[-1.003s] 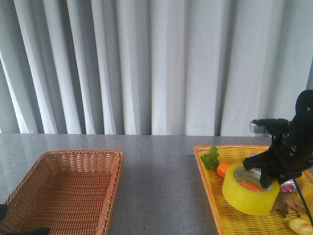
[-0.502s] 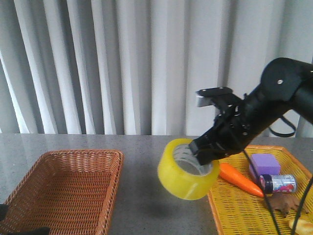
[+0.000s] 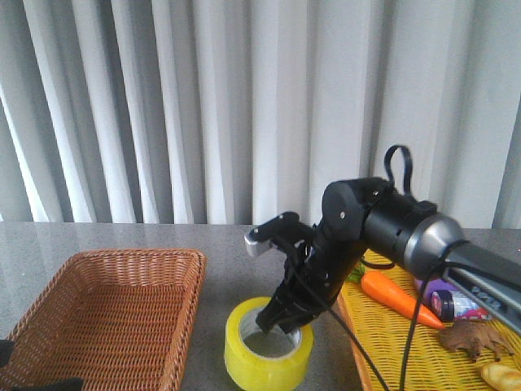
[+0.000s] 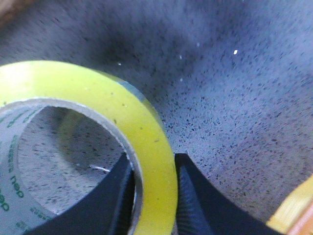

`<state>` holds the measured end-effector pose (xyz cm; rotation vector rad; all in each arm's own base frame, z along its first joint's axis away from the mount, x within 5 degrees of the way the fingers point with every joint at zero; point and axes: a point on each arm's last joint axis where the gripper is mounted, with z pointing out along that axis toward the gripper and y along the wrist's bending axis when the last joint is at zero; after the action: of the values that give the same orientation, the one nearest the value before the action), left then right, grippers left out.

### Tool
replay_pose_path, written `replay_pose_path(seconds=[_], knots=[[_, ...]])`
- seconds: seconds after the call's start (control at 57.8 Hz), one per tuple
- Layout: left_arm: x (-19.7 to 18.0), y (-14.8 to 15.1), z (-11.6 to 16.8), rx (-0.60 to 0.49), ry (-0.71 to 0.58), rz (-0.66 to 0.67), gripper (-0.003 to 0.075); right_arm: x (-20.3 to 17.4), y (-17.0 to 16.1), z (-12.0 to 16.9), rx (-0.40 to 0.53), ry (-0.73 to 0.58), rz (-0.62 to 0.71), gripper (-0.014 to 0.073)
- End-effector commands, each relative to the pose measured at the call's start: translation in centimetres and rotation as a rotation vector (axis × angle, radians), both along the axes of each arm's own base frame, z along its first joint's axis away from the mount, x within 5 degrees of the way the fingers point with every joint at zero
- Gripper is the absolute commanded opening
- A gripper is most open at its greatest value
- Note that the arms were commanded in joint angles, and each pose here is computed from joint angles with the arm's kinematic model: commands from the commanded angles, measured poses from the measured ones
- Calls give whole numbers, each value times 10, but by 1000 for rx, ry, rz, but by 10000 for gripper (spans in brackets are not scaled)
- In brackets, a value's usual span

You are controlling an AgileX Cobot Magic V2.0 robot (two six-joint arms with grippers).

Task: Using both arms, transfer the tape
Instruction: 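Set the tape roll on the table between the basket and tray, then open the right gripper and withdraw it back over the tray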

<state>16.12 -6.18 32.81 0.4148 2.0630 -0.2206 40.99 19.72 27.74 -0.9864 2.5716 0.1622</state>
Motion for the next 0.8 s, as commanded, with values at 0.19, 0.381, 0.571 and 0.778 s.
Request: replay_pose_path(seconds=[0.19, 0.381, 0.571, 0.778], knots=[[3, -2, 17, -43, -92, -3, 588, 8, 2, 8, 37, -64, -14, 172], [3, -2, 17, -43, -92, -3, 588, 7, 2, 9, 45, -61, -14, 361], [3, -2, 17, -43, -92, -3, 588, -3, -2, 27, 48, -61, -14, 505], [3, -2, 17, -43, -92, -3, 588, -31, -16, 89, 108, -183, -27, 499]])
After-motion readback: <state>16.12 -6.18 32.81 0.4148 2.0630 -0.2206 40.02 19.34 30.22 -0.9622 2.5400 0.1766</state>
